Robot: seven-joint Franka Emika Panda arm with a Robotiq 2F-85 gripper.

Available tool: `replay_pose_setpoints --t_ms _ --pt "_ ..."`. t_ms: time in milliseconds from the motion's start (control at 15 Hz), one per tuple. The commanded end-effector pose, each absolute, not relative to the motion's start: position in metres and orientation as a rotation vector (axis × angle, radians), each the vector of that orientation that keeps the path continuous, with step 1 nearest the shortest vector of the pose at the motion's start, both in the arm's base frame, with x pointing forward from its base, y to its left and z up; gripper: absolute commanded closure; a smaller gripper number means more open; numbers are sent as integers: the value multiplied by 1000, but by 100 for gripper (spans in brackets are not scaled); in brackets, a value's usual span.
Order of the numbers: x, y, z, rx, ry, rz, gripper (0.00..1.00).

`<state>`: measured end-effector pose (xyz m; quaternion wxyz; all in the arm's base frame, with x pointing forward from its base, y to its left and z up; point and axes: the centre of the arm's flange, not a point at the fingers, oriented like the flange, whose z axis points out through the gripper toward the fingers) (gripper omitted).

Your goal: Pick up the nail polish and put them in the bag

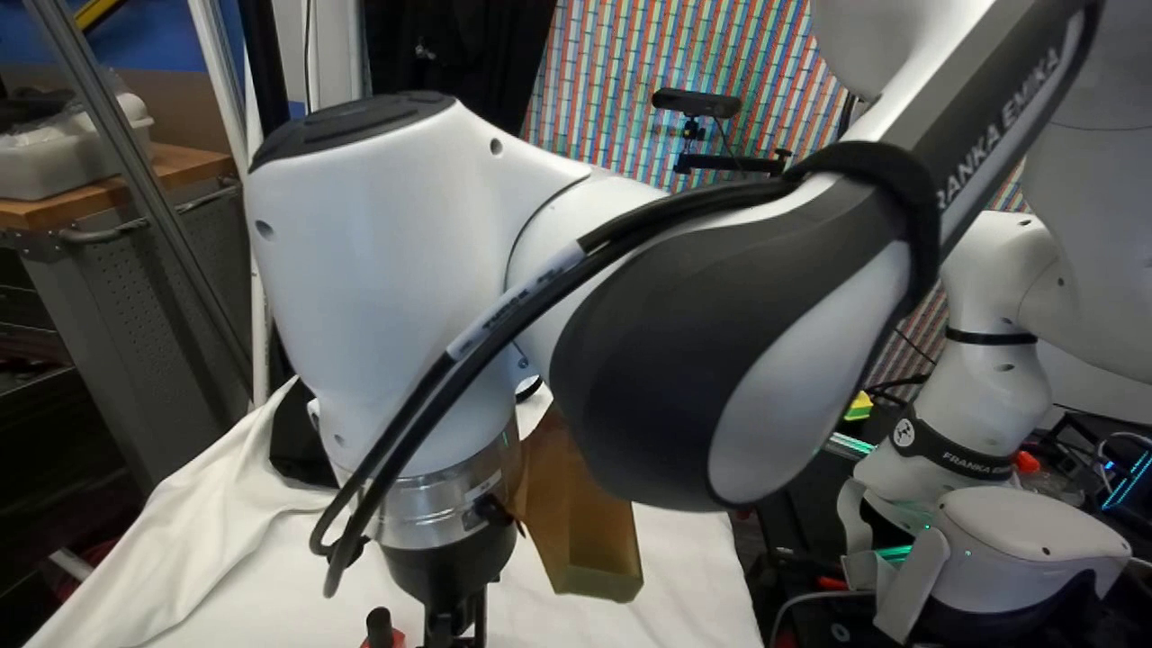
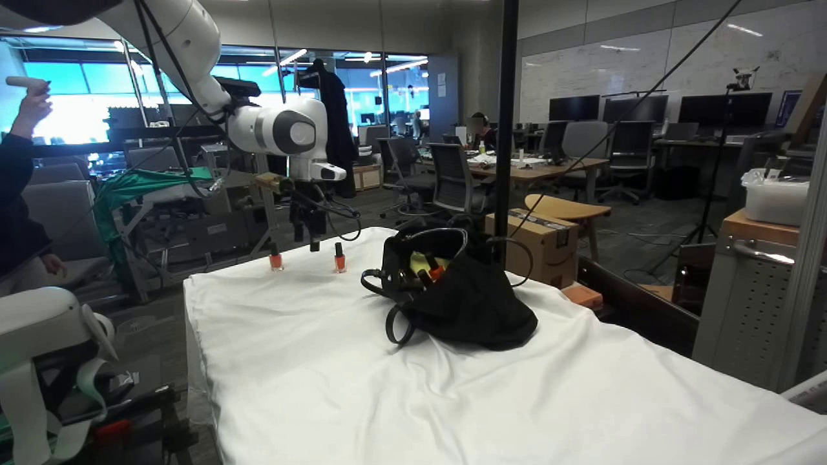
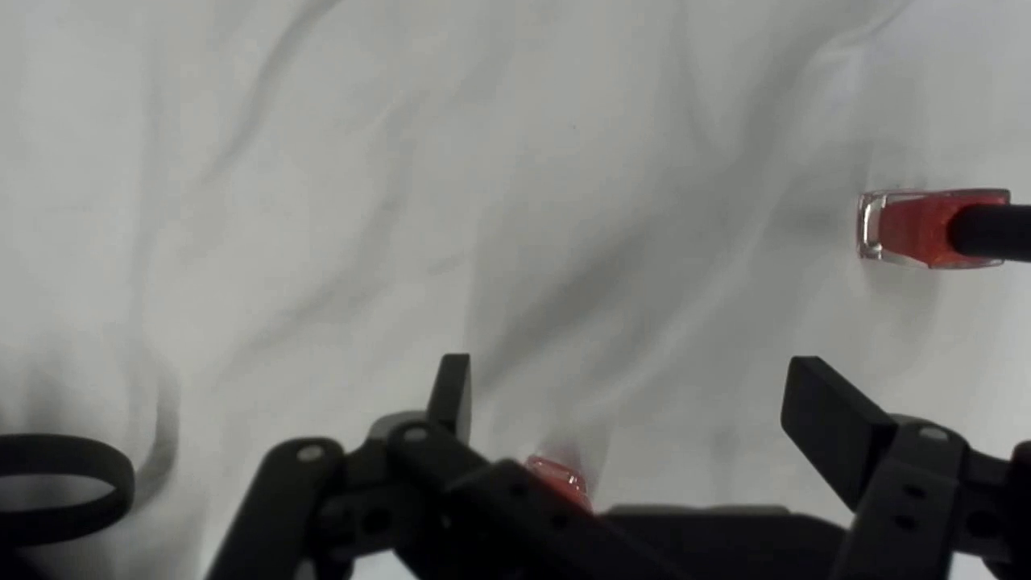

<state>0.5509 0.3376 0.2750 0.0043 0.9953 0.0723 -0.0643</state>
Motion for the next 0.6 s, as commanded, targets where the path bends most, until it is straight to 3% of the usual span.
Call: replay_pose_setpoints --t_ms 0,533 --pt "569 353 271 3168 245 -128 0" --pt "590 368 248 3156 244 -36 0"
